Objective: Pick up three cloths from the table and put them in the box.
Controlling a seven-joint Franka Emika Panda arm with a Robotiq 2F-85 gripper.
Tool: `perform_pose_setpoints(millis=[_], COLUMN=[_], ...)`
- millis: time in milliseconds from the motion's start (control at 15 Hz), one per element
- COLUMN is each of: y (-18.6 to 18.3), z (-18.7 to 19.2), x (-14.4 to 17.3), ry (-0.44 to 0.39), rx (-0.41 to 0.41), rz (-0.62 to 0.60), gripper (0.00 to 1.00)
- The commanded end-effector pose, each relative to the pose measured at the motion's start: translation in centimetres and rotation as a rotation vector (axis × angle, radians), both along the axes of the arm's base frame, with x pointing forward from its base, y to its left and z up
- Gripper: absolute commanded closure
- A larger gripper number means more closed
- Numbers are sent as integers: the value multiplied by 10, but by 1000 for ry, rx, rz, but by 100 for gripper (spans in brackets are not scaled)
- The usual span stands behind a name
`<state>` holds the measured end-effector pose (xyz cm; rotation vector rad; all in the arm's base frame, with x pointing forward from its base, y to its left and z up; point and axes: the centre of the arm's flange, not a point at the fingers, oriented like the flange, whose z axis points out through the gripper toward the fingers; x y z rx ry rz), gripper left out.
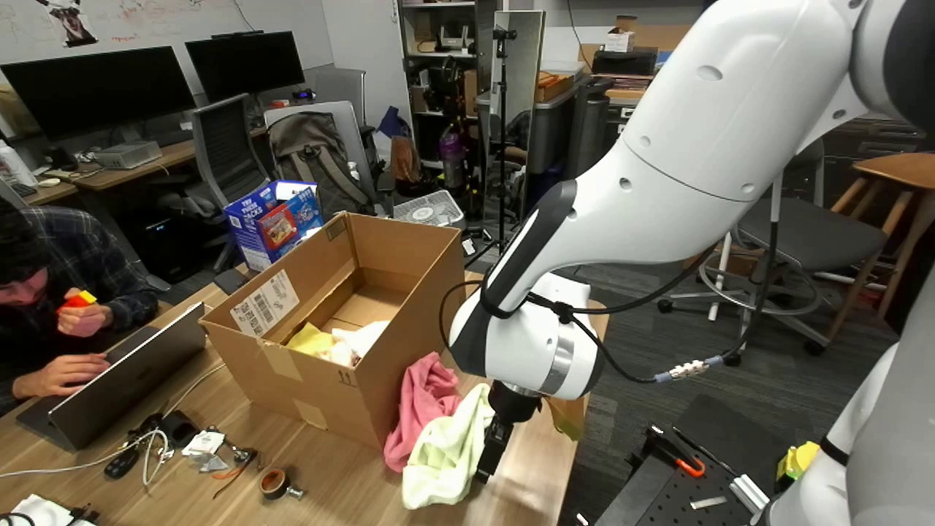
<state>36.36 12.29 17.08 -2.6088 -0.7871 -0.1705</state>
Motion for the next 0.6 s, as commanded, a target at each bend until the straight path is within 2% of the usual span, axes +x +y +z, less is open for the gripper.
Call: perform_pose_setpoints(millis=[0,200,533], y=[8,14,26], z=[-15,-14,-9], x=[-3,-4,-4], ry=[-100,-171,-295], rx=[17,8,-55], rz=[22,37,66], gripper=[0,0,0])
